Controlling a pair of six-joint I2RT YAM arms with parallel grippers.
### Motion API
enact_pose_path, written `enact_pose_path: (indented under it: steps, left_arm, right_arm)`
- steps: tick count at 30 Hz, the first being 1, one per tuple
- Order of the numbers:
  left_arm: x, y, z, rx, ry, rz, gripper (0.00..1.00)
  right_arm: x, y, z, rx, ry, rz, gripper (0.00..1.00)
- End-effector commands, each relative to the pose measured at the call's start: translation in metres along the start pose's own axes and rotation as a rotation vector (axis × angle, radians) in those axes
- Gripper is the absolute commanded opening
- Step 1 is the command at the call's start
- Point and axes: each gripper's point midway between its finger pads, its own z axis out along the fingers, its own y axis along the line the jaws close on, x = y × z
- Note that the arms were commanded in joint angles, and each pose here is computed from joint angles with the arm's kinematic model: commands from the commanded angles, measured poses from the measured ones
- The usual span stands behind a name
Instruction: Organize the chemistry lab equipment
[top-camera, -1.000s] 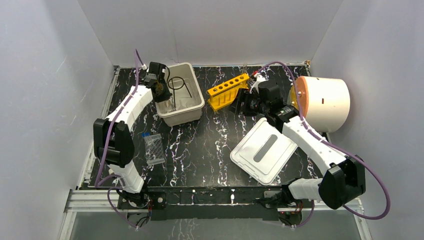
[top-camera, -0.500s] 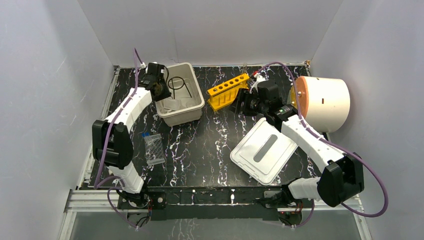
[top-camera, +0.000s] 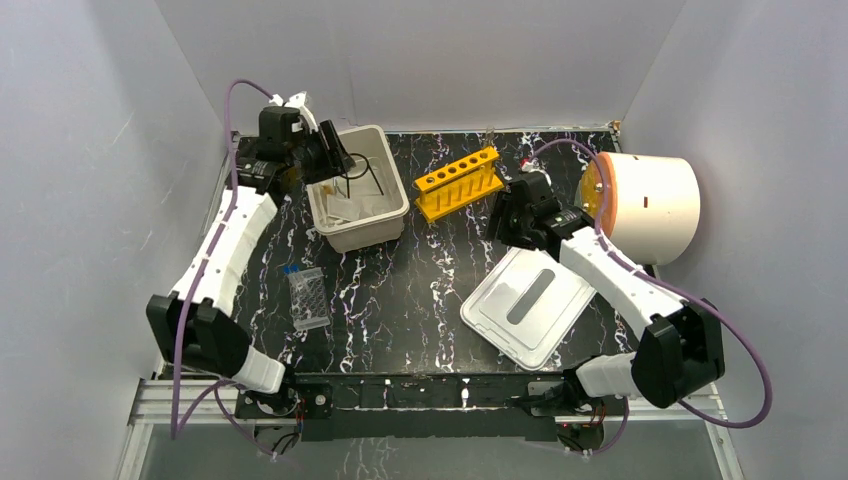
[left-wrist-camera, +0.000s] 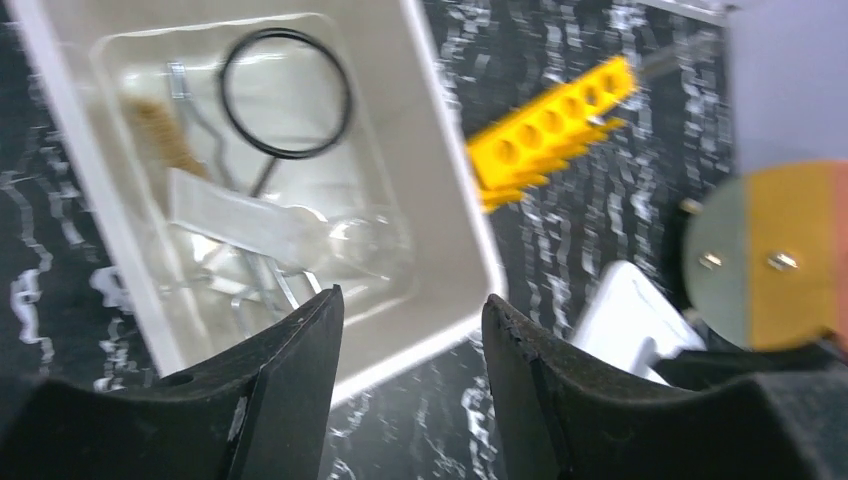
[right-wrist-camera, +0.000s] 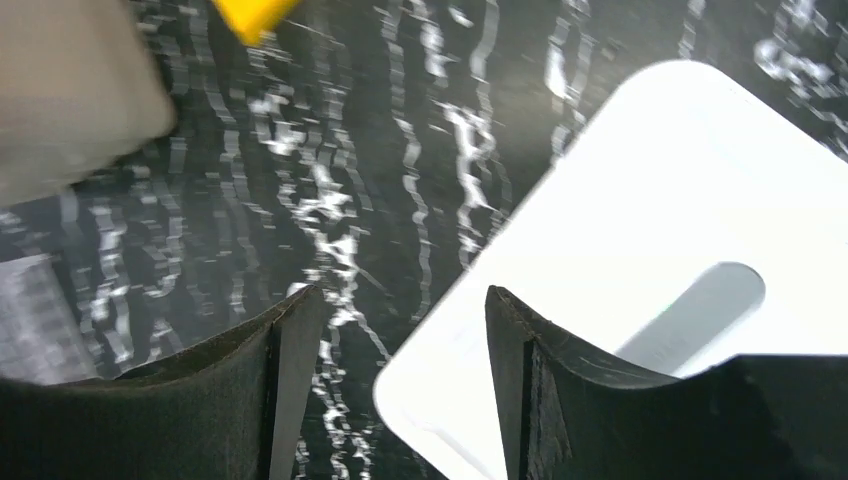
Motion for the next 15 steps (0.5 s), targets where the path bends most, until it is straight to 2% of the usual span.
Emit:
enact_pose_path:
  steps: [1,4,8,15]
  left_arm:
    - [-0.002,-0.055,-0.051,0.286,0.007,-0.021,0.54]
    - [-0.003,-0.069,-0.068,0.363,-0.002,-0.011,0.59]
    - [-0.010,-0.074,-0.086,0.389,-0.039,0.049,0.66]
    - [-0.045,-0.055,-0.122,0.234,-0.191,0.158,0.78]
  right_arm:
    - [0.012,-0.045,-0.002,0.254,0.056,0.029,0.68]
    - [0.025,-0.055,0.005,0.302,0.101,0.039,0.68]
    - [0.042,-0.066,0.016,0.355,0.134,0.090,0.68]
    - [0.053,-0.060,0.039,0.343,0.164,0.175,0.65]
